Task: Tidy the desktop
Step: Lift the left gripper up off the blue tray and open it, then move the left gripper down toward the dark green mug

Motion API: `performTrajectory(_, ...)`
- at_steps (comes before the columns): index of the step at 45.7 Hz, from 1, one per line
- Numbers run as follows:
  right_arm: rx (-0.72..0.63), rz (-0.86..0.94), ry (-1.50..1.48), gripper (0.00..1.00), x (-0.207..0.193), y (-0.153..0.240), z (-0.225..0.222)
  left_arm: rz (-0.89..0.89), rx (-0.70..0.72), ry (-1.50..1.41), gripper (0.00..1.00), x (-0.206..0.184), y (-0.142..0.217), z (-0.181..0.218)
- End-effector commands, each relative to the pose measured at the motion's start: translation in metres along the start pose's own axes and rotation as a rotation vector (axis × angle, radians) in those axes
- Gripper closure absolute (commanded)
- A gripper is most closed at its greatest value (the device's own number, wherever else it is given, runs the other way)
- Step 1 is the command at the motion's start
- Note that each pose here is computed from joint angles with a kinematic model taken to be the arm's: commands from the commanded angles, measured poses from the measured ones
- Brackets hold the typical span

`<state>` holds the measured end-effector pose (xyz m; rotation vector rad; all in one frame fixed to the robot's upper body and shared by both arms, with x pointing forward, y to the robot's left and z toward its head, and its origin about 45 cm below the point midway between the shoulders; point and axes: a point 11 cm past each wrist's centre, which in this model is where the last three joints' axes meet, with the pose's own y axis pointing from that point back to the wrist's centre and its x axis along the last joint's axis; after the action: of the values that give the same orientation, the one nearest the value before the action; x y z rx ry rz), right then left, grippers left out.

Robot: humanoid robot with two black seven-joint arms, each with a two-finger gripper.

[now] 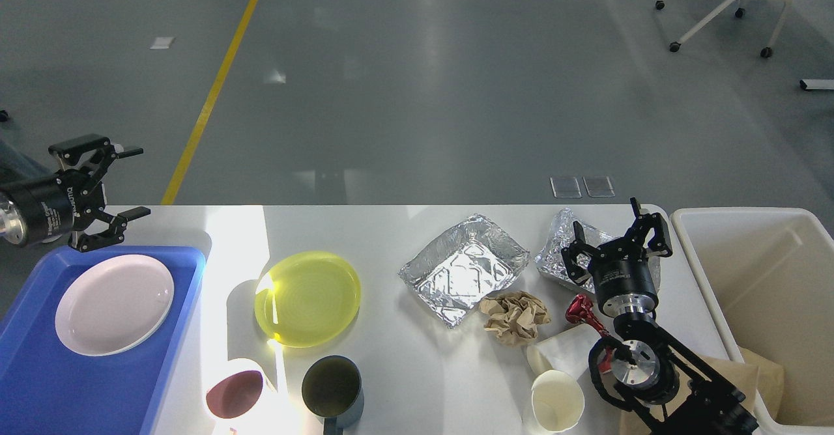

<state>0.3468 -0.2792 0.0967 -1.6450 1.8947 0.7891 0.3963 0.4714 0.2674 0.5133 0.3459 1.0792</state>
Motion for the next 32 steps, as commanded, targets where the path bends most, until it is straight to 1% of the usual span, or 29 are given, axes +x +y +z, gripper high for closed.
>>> performTrajectory(1,0.0,0.0,0.0,0.0,0.0,0.0,0.0,0.018,0.11,-0.197,0.0,0.001,0.008,0.045)
performTrajectory(5,-0.001,0.001,0.0,0.0,0.0,0.0,0.0,-0.024,0.203,-0.316,0.0,-0.018,-0.003,0.065)
performTrajectory(9,0.0,0.0,0.0,0.0,0.0,0.0,0.0,-0.027,0.287,-0.448,0.0,-0.03,0.002,0.095)
performTrajectory(14,0.0,0.0,0.0,0.0,0.0,0.0,0.0,-0.059,0.39,-0.65,0.0,-0.068,-0.012,0.137)
performTrajectory(21,-0.001,0.001,0.0,0.0,0.0,0.0,0.0,-0.122,0.468,-0.756,0.0,-0.107,-0.016,0.149)
performTrajectory(26,0.0,0.0,0.0,0.0,0.0,0.0,0.0,-0.127,0.482,-0.808,0.0,-0.125,-0.005,0.167)
performTrajectory(29,0.0,0.0,0.0,0.0,0.0,0.0,0.0,-0.154,0.508,-0.834,0.0,-0.139,-0.005,0.166)
performTrajectory(32,-0.001,0.001,0.0,0.0,0.0,0.0,0.0,-0.158,0.523,-0.887,0.0,-0.154,-0.003,0.177)
